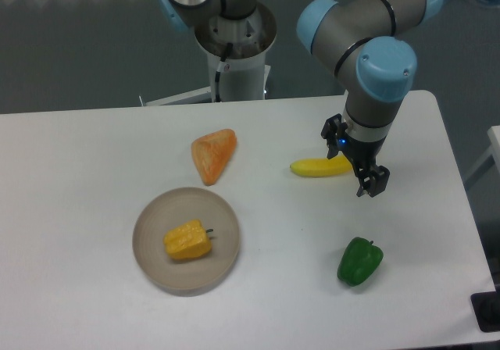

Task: Pick up the yellow pepper from the plate
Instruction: 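Move the gripper from beside the banana over the yellow pepper on the plate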

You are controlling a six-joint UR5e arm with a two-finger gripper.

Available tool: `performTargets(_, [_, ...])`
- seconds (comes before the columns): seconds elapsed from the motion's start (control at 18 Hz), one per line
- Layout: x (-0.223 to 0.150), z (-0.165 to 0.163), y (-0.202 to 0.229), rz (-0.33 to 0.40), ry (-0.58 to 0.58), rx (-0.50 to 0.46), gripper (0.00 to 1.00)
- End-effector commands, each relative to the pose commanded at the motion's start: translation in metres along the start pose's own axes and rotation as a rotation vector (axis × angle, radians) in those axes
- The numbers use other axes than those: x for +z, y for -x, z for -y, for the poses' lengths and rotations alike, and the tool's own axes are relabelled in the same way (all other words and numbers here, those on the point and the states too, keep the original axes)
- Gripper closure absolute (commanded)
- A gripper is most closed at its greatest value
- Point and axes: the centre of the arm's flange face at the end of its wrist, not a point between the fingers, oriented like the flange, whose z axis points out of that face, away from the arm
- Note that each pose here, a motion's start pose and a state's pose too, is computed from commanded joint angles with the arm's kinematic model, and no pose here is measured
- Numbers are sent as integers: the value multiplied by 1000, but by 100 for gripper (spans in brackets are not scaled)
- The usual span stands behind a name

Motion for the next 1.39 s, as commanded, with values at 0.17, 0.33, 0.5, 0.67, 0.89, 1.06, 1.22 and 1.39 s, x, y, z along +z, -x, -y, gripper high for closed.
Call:
performTargets(0.17, [0, 2, 0, 0, -5, -6, 0])
performTargets(0.33, [-8, 10, 0, 14, -29, -16, 0])
performTargets(0.5, [-5, 44, -6, 7, -49, -55, 0])
performTargets(0.67, [-6, 78, -18, 2, -55, -95, 0])
performTargets(0.89, [6, 144, -40, -25, -55, -140, 0])
performTargets(1.06, [29, 182, -52, -60, -48, -118, 0])
performTargets(1.22, [48, 221, -60, -45, -50, -95, 0])
performTargets(1.39, [67, 250, -61, -3, -62, -49, 0])
